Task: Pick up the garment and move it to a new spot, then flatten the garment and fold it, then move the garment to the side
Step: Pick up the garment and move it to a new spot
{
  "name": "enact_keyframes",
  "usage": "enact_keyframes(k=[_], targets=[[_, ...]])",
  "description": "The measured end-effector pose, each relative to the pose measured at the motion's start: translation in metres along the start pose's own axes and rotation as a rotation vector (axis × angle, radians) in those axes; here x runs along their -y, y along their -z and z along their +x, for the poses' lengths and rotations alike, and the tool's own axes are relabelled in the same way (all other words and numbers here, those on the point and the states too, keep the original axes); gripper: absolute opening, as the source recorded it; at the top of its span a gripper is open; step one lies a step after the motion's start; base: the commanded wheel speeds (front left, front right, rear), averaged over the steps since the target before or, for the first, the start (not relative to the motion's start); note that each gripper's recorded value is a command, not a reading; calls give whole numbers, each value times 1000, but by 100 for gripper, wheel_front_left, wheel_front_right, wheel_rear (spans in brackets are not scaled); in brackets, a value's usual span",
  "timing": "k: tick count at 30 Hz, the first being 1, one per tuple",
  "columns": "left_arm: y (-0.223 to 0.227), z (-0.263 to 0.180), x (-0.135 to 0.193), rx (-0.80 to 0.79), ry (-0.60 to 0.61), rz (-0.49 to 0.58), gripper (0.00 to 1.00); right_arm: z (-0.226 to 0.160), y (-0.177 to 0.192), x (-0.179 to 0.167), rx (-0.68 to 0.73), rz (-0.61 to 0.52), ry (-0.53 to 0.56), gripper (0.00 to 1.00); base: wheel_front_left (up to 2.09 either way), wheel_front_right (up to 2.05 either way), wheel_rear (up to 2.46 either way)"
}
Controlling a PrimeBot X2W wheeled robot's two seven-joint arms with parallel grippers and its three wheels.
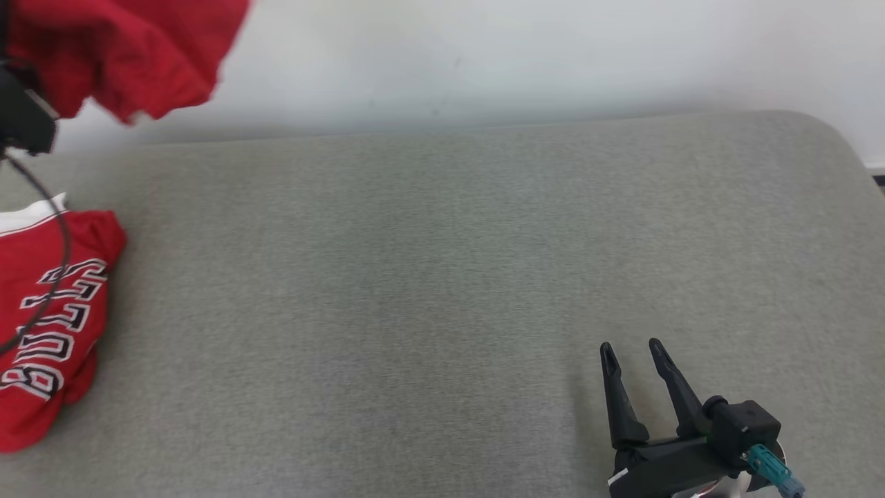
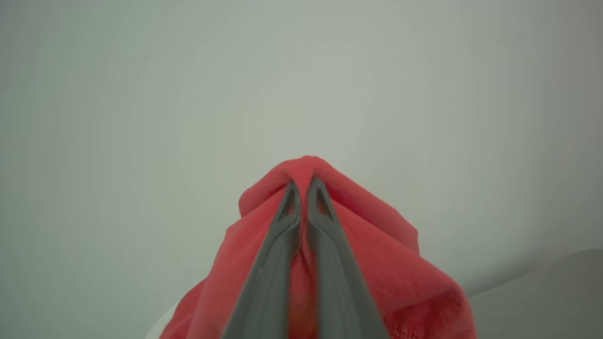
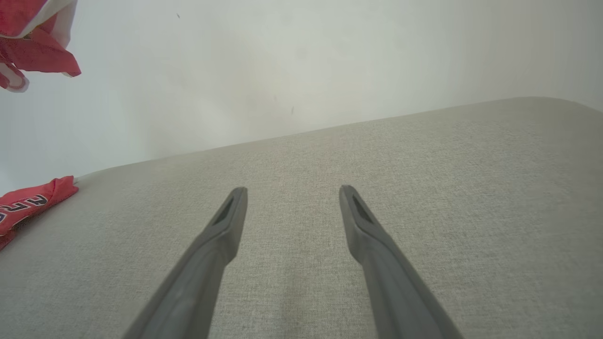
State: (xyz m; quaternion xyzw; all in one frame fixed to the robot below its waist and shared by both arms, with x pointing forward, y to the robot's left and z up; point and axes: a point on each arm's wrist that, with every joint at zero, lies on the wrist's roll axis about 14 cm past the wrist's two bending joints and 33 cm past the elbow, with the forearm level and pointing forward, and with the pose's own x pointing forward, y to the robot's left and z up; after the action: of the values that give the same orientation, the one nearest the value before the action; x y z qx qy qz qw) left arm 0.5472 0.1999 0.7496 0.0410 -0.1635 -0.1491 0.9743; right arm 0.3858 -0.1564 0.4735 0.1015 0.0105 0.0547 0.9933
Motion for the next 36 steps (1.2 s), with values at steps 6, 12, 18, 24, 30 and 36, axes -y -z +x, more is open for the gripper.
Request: enact_keyframes(k=[6, 12, 18, 24, 30, 36], targets=[[-15, 27, 83, 70, 185, -65, 0, -14, -5, 24, 11, -2, 77, 100, 0, 0, 0], [-16, 39, 171, 103, 370, -166, 0, -27, -7, 45, 14, -3, 147, 100, 0, 0, 0], [16, 34, 233, 51, 475, -275, 0, -34, -9, 56, 16, -8, 185, 100, 0, 0, 0], [71, 14, 269, -67, 516, -364, 0, -39, -12, 67, 21, -16, 222, 100, 0, 0, 0], [132, -19, 277, -216, 498, -409, 0, -39, -11, 69, 21, -19, 228, 100, 0, 0, 0], [196, -68, 283, -419, 478, -442, 0, -33, -8, 61, 11, -21, 200, 100, 0, 0, 0]])
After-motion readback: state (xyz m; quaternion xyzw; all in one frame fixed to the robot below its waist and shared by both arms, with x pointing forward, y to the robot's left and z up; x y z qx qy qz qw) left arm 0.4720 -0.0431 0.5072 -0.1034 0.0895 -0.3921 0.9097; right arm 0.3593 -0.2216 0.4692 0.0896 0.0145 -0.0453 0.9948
